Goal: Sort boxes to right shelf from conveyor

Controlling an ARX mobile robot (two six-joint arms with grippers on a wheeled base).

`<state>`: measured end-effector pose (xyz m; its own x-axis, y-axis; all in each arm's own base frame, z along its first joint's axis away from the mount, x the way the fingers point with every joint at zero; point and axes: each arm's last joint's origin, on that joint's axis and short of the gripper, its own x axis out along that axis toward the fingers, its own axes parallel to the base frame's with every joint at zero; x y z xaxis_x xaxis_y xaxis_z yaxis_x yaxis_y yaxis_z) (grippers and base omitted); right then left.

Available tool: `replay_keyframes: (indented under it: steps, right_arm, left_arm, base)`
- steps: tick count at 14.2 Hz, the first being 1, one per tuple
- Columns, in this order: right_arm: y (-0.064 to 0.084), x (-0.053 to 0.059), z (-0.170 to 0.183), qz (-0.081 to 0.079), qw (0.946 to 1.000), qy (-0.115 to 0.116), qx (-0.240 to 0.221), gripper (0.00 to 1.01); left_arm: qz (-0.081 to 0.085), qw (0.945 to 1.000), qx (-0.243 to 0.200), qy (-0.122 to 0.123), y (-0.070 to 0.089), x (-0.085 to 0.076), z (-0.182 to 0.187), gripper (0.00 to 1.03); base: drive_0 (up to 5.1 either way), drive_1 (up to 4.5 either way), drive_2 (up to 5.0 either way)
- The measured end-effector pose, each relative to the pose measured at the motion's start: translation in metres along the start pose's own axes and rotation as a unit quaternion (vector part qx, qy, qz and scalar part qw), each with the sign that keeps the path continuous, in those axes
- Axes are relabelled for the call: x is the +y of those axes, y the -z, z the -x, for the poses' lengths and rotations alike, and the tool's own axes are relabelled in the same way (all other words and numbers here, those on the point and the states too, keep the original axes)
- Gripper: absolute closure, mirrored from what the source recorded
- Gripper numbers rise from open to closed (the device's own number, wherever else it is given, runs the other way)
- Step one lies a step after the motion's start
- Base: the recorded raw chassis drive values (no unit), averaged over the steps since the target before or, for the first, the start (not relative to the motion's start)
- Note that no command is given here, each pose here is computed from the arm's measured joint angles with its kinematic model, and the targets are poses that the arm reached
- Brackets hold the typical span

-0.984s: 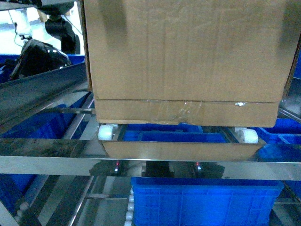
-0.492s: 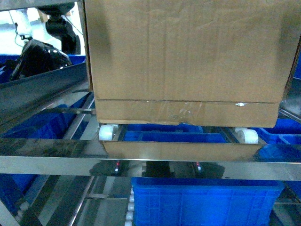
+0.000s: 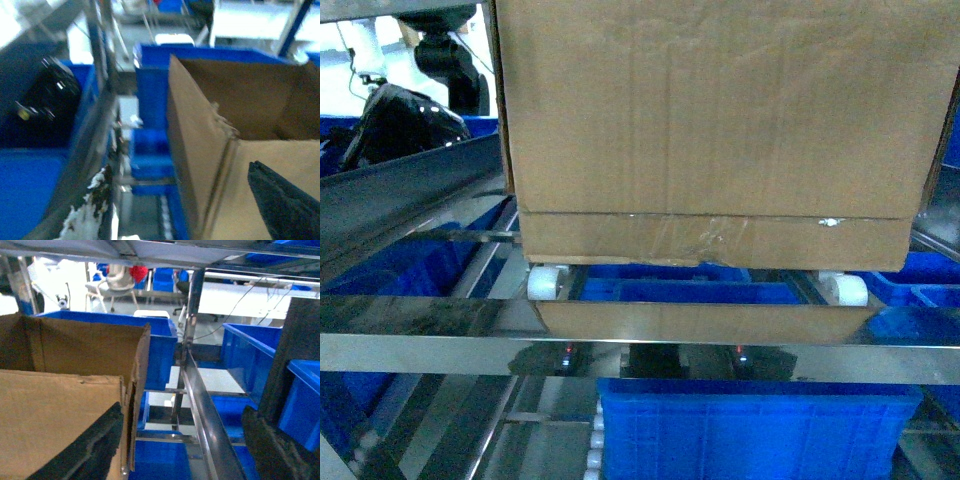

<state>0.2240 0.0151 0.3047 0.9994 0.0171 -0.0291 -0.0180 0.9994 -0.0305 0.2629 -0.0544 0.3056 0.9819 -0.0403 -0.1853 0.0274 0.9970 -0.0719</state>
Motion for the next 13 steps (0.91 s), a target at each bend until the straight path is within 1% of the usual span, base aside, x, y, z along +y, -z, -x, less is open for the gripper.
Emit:
replay_keyframes:
  steps: [1, 2, 3, 4, 5, 6, 7, 9, 10, 11, 12, 13]
  right_arm:
    - [0.013, -0.003, 0.006, -0.004, 0.9999, 0.007, -0.014, 0.41]
    - [0.027, -0.004, 0.013, -0.006, 0.9997, 0.010, -0.020, 0.52]
    - [0.039, -0.009, 0.019, -0.006, 0.9998, 0.001, -0.018, 0.61]
    - [0.053, -0.012, 0.027, -0.007, 0.9998, 0.008, -0.016, 0.74]
    - [0.063, -0.013, 0.034, -0.007, 0.9998, 0.012, -0.015, 0.85]
    - [0.073, -0.012, 0.042, -0.007, 0.9998, 0.010, -0.015, 0.98]
    - [0.081, -0.012, 0.048, -0.008, 0.9998, 0.009, -0.014, 0.99]
    - [0.095, -0.011, 0.058, -0.008, 0.9999, 0.009, -0.012, 0.99]
    - [0.101, -0.011, 0.063, -0.008, 0.9999, 0.009, -0.011, 0.99]
    - [0.104, -0.011, 0.066, -0.008, 0.9999, 0.009, -0.012, 0.99]
    - [0.107, -0.011, 0.069, -0.008, 0.9998, 0.009, -0.014, 0.99]
    - [0.111, -0.010, 0.073, -0.008, 0.9998, 0.009, -0.013, 0.99]
  left_arm:
    - [-0.009, 0.9992, -0.039, -0.011, 0.014, 0.008, 0.010, 0.34]
    - [-0.015, 0.9970, -0.075, -0.016, 0.026, 0.015, 0.018, 0.44]
    - [-0.017, 0.9950, -0.097, -0.018, 0.036, 0.021, 0.025, 0.54]
    - [-0.022, 0.9944, -0.101, -0.020, 0.054, 0.028, 0.035, 0.68]
    - [-0.025, 0.9949, -0.096, -0.019, 0.066, 0.032, 0.040, 0.77]
    - [-0.026, 0.9953, -0.092, -0.016, 0.079, 0.036, 0.047, 0.90]
    - [-0.025, 0.9953, -0.092, -0.015, 0.088, 0.039, 0.055, 1.02]
    - [-0.027, 0.9951, -0.093, -0.021, 0.103, 0.046, 0.066, 1.01]
    - [-0.027, 0.9953, -0.092, -0.018, 0.109, 0.047, 0.071, 1.01]
    - [-0.028, 0.9955, -0.090, -0.011, 0.114, 0.050, 0.075, 1.01]
    - [-0.028, 0.9955, -0.090, -0.011, 0.118, 0.056, 0.078, 1.01]
    - [-0.026, 0.9950, -0.092, -0.027, 0.122, 0.061, 0.082, 1.01]
  base:
    - [0.0, 0.00, 0.0]
    - [0.0, 0.00, 0.0]
    - [0.0, 0.00, 0.0]
    - [0.0, 0.00, 0.0]
    - [0.0, 0.00, 0.0]
    - [0.0, 0.00, 0.0]
    - [0.0, 0.00, 0.0]
    - [0.0, 0.00, 0.0]
    - [0.0, 0.00, 0.0]
    - [0.0, 0.00, 0.0]
    - [0.0, 0.00, 0.0]
    - [0.0, 0.00, 0.0]
